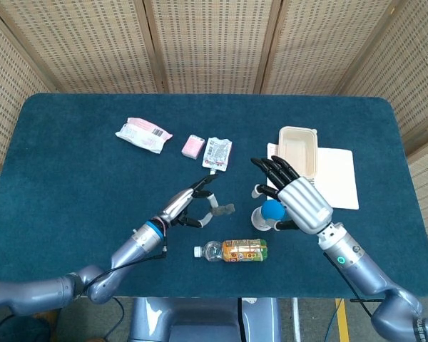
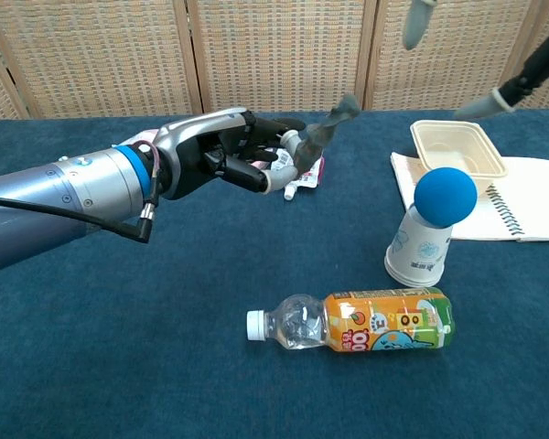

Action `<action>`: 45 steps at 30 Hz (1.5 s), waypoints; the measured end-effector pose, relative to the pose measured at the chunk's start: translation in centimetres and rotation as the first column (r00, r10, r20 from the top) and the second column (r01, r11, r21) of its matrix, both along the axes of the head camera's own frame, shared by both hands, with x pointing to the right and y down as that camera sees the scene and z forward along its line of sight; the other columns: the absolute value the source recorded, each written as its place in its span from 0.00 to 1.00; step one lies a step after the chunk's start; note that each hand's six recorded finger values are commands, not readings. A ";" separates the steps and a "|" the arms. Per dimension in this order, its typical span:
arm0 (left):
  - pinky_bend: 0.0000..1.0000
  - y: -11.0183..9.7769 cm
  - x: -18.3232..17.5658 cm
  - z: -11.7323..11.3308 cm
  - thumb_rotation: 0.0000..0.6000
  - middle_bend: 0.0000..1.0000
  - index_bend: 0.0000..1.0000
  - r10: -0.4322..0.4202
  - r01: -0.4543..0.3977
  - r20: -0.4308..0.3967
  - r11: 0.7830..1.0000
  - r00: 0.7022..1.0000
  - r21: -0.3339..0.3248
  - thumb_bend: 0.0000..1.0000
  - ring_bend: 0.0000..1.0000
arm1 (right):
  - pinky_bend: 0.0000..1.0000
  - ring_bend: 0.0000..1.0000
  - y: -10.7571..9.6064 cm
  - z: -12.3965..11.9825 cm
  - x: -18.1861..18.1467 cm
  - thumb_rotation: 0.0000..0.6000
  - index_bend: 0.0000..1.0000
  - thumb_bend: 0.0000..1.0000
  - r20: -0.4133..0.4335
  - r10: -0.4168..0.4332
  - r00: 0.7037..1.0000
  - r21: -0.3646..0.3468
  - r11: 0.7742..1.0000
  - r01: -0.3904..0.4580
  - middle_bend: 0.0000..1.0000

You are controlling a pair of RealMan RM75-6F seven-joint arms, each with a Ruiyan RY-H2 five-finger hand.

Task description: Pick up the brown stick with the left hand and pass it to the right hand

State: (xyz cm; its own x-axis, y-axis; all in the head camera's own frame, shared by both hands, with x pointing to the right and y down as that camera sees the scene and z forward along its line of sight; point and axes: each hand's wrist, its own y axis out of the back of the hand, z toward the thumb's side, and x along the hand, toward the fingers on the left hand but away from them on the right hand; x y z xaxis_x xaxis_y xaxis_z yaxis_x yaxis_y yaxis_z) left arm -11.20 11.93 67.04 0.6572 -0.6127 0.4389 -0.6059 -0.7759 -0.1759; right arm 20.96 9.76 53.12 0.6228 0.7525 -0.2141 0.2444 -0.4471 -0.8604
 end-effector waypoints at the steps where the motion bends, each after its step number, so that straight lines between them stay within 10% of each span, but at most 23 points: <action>1: 0.00 0.0 0.3 0.0 1.00 0.00 0.77 0.002 -0.002 -0.002 1.000 1.000 -0.002 0.48 0.00 | 0.00 0.00 -0.2 0.1 -0.6 1.00 0.47 0.24 0.000 -0.010 1.000 0.008 1.000 0.010 0.01; 31: 0.00 -0.2 -0.4 -1.0 1.00 0.00 0.78 0.029 -0.030 -0.021 0.999 0.999 -0.027 0.49 0.00 | 0.00 0.00 -0.2 1.7 -7.2 1.00 0.56 0.33 -0.119 -0.149 0.982 0.192 0.966 0.170 0.06; 45: 0.00 -0.3 -0.4 -0.9 1.00 0.00 0.78 0.022 -0.023 -0.018 0.999 1.000 -0.034 0.49 0.00 | 0.00 0.00 0.2 1.5 -7.4 1.00 0.60 0.39 -0.092 -0.150 0.984 0.163 0.973 0.164 0.06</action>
